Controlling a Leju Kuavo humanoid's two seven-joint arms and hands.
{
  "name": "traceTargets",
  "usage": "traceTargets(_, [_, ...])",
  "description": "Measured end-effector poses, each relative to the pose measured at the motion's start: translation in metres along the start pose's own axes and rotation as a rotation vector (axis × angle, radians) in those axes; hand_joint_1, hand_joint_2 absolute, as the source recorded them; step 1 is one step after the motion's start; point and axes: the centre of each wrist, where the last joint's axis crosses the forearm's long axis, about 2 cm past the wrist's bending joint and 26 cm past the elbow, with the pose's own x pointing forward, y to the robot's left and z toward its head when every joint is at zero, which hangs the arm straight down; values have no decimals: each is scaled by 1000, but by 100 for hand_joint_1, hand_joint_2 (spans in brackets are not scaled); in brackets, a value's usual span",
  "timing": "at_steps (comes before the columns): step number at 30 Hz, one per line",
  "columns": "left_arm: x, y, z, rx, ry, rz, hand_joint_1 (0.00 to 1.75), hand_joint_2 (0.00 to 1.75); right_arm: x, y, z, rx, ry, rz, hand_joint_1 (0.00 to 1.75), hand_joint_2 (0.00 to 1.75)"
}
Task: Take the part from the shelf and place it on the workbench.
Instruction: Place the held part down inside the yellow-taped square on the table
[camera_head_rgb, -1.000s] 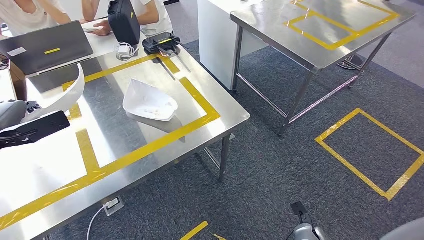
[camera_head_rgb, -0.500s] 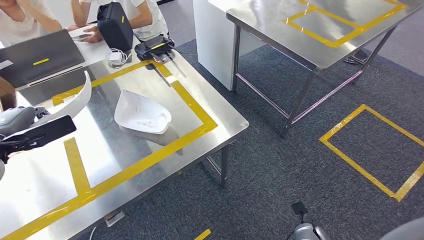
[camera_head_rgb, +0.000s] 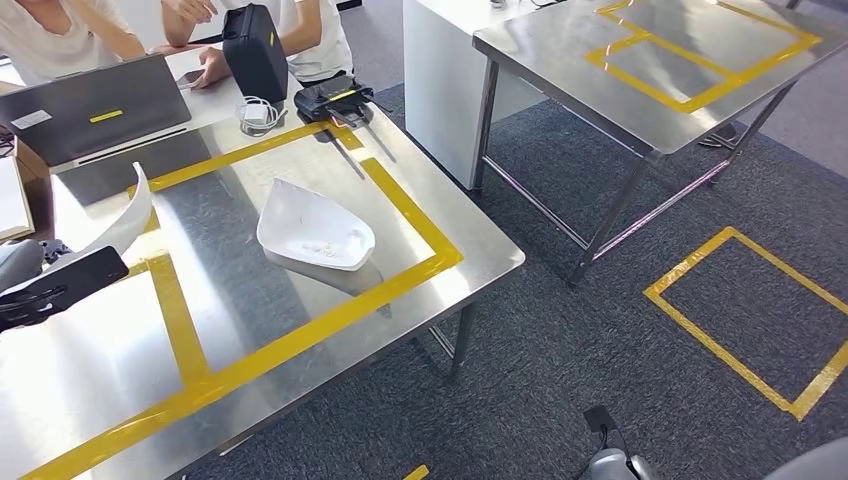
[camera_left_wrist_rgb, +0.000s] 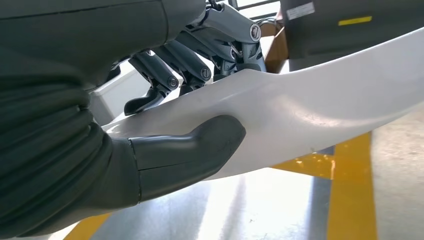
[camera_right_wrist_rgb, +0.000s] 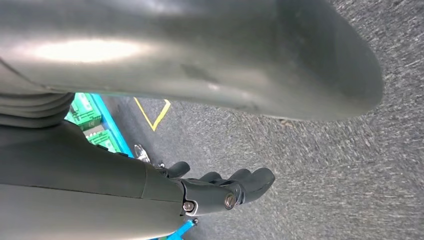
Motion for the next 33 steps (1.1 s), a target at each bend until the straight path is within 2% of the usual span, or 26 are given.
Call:
traceTargets(8, [-26,-18,14,35,50,33,175,175,1,-1,0,2,-1,7,0,0])
traceTargets(12, [-38,-32,21,54,58,57,0,175,0,-1,0,1,-2,7,0,0])
traceTargets(16, [-41,-40,23,66,72,67,0,0,1,-1,0,-1,-2,6,0,0])
traceTargets(32, [-31,-29,17,101,124,-13,0,0,1,-1,0,5,-1,14,0,0])
traceTargets(33, [-31,-29,17,102,123,-15,0,44,1,-1,0,5,-1,14,0,0])
